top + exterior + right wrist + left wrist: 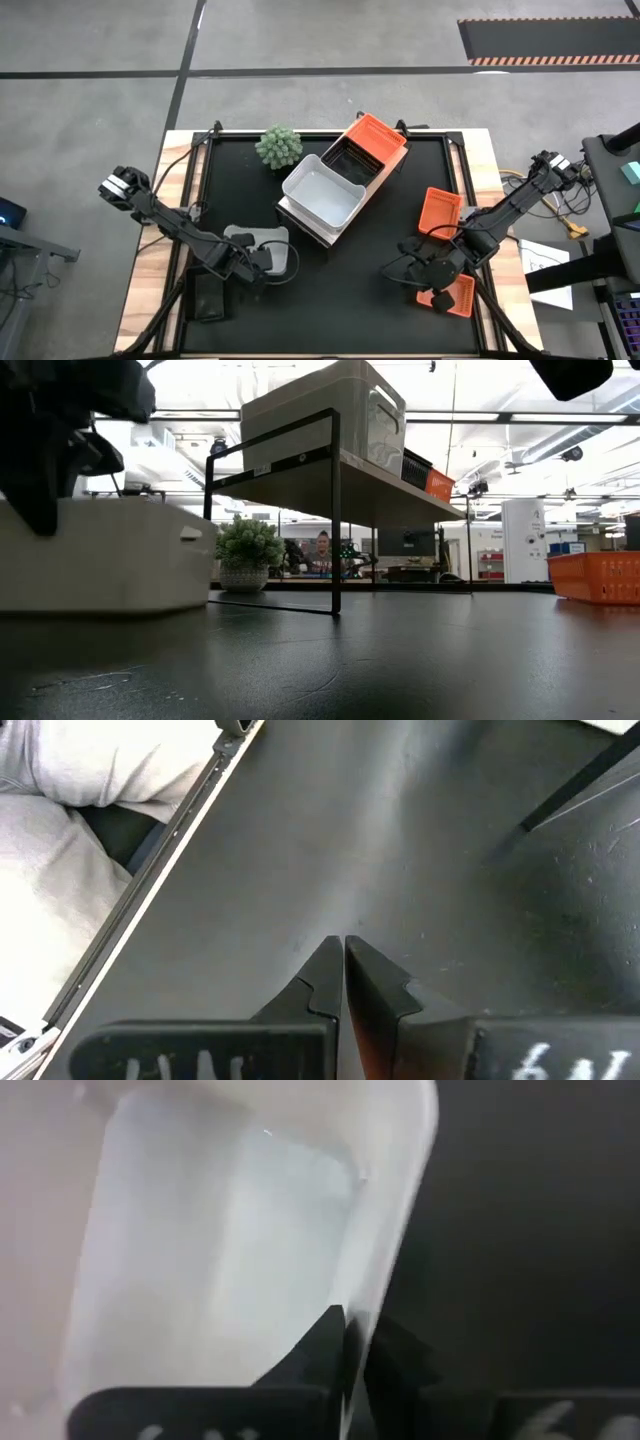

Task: Stack baskets on shelf by color
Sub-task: Stack the gray bin on top of the other gray bin on the shelf

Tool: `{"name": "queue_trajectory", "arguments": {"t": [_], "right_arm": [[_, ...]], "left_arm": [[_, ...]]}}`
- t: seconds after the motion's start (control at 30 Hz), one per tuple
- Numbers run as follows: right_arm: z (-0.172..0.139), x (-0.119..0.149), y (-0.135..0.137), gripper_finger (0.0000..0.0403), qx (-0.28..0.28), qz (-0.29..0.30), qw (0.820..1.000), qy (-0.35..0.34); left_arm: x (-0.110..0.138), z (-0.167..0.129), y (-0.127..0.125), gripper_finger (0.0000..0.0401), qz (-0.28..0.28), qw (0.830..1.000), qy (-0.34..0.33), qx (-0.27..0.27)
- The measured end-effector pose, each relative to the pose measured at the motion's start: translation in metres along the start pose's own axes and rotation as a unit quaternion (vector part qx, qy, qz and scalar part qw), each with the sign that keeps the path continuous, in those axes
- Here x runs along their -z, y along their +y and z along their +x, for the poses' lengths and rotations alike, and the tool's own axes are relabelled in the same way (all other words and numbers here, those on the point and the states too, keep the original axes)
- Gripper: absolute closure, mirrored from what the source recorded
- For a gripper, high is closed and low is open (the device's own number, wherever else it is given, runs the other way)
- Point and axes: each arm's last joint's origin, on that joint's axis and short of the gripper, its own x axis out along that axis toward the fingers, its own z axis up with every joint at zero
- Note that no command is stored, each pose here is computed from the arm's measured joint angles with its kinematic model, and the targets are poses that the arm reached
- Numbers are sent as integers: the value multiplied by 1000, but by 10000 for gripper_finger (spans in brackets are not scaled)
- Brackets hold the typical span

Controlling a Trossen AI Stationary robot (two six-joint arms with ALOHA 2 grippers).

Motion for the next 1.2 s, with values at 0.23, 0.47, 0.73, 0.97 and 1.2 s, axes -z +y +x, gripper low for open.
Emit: {"name": "queue_trajectory", "arguments": {"t": [0.23, 0.47, 0.73, 0.97, 1.2], "right_arm": [[0, 0, 0, 394, 0, -2, 1000, 0], [0, 0, 0, 394, -1, -13, 1000, 0], [0, 0, 0, 394, -1, -18, 1000, 0], [-1, 0, 0, 394, -1, -36, 999, -3], [-2, -2, 0, 394, -3, -35, 999, -15]], "left_arm": [[-18, -30, -20, 400, 24, 997, -26, 65], [-50, -104, -47, 401, 77, 978, -122, 153], [-60, -195, -71, 401, 268, 903, -249, 225], [-73, -244, -47, 401, 411, 837, -359, 37], [-97, -257, -19, 401, 474, 787, -376, -124]]}}
